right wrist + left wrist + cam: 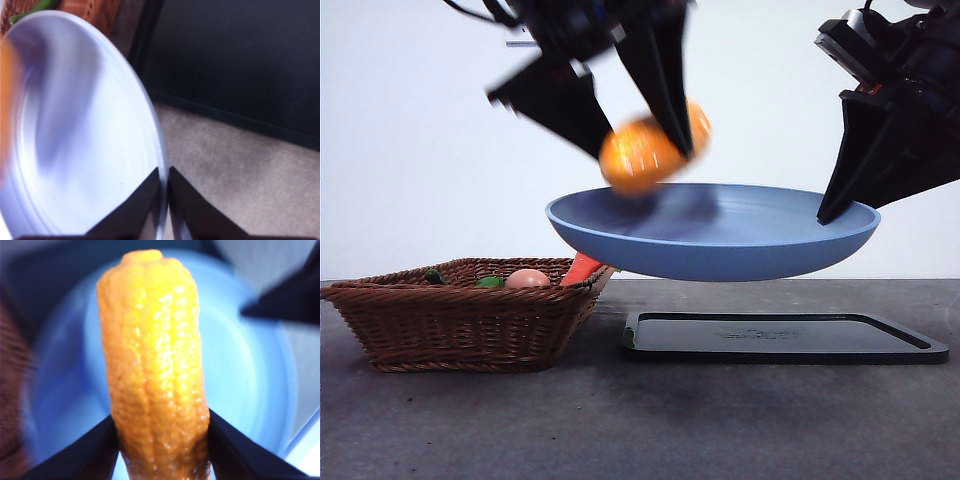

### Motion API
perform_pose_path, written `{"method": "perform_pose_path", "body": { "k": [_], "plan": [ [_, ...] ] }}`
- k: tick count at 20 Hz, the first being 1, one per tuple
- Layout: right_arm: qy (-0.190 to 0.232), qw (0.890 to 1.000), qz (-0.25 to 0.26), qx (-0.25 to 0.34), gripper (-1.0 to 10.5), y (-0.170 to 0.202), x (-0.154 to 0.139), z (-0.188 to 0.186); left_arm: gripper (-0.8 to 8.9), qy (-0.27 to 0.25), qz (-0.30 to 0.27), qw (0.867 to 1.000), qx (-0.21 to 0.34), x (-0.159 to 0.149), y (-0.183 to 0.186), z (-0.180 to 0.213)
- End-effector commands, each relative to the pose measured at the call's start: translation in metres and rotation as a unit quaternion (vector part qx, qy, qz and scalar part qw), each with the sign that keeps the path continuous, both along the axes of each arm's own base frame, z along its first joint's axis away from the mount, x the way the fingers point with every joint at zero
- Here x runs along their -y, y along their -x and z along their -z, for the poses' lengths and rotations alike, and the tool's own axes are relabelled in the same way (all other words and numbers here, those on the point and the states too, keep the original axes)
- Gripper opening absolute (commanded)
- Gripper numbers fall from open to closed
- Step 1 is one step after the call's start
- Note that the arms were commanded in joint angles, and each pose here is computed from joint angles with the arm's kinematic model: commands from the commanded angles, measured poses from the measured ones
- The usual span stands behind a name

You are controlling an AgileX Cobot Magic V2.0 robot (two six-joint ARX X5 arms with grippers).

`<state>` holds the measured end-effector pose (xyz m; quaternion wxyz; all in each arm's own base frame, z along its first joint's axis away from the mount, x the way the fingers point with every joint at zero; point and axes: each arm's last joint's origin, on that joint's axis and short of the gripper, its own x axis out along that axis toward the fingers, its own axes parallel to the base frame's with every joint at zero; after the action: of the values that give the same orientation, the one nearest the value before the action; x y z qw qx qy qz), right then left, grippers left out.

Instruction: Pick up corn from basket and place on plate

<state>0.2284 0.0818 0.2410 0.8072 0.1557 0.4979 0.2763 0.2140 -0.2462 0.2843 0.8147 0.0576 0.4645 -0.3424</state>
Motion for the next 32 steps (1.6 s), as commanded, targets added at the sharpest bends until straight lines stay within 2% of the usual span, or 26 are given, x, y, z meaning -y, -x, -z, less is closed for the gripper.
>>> {"method": "perform_pose_path", "body": {
  "k": [1, 3, 7, 15, 20, 32],
  "plan": [
    [-0.014, 1.0, 0.002, 0.002, 0.0, -0.004, -0.002, -0.006, 2.21, -0.029, 0.036, 0.999, 0.008, 0.017, -0.001, 0.015],
    [-0.016, 1.0, 0.0, -0.002, 0.0, -0.003, -0.003, -0.005, 2.33, -0.051, 0.038, 0.998, 0.003, 0.024, -0.002, 0.027],
    [-0.016, 1.0, -0.001, -0.008, 0.0, -0.002, -0.002, -0.005, 3.42, -0.07, 0.037, 0.997, 0.012, 0.029, 0.002, 0.031],
    [-0.014, 1.0, -0.001, -0.012, 0.0, -0.002, -0.002, -0.004, 3.43, -0.08, 0.043, 0.996, 0.008, 0.029, 0.003, 0.028],
    [-0.013, 1.0, -0.001, -0.015, 0.0, -0.002, -0.002, -0.003, 3.43, -0.086, 0.054, 0.995, 0.013, 0.029, 0.003, 0.01],
    [-0.007, 0.999, 0.006, -0.036, 0.0, -0.016, -0.003, 0.013, 3.43, -0.062, 0.069, 0.994, 0.053, 0.031, 0.0, -0.049]
  ]
}}
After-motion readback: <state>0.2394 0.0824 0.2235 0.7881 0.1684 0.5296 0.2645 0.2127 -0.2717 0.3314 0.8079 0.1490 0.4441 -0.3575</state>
